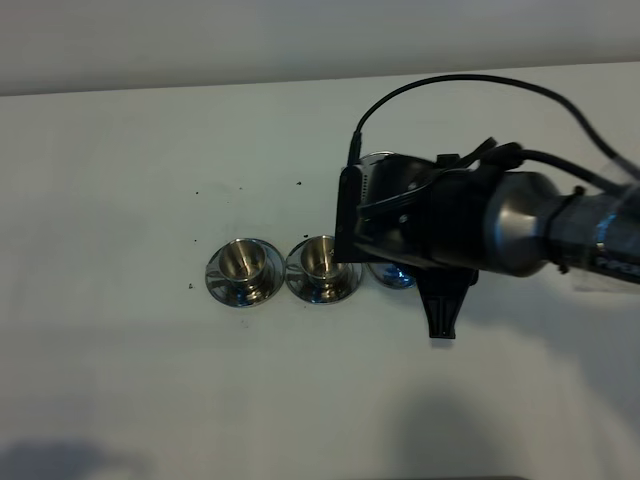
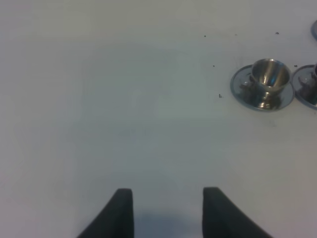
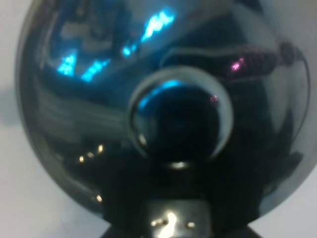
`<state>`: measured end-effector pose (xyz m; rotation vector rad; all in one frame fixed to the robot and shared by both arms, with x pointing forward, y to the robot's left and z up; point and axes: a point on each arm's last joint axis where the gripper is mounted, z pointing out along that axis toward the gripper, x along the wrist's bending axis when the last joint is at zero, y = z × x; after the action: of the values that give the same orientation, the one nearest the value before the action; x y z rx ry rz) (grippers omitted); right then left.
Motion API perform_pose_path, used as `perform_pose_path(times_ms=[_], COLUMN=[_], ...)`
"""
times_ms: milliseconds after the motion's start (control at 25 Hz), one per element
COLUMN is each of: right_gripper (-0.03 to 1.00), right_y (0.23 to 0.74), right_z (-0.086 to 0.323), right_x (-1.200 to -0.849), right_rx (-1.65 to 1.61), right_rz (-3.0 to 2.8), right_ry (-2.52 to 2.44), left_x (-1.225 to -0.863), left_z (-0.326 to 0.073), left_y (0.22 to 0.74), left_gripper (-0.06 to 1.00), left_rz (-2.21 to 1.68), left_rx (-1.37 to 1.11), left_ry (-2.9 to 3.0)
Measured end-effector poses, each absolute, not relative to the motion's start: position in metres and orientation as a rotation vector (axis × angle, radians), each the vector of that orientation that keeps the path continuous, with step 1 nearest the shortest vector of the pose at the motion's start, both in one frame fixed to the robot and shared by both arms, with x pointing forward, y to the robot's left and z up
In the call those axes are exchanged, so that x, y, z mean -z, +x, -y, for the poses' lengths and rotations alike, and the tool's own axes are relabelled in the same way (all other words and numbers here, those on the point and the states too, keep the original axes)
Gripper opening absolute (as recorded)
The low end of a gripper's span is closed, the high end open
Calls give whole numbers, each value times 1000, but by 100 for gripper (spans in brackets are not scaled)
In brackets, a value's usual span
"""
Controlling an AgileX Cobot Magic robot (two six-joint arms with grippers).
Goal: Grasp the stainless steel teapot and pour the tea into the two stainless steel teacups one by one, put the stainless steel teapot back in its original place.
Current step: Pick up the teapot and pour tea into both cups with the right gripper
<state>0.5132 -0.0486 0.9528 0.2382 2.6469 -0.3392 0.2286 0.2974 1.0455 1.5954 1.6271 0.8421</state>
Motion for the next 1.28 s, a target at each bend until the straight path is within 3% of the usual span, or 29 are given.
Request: perform_pose_path(times_ms=[1280], right_gripper=[18], right_y=[517], right_z=[29], right_x=[-953], right_rx=[522], right_rz=[-2517], right_ry=[-12], left_x=[-1046], left_z=[-297], left_y=[229], left_gripper=[37], left_rz=[-1627], left_rx=[-842], left_ry=[1595])
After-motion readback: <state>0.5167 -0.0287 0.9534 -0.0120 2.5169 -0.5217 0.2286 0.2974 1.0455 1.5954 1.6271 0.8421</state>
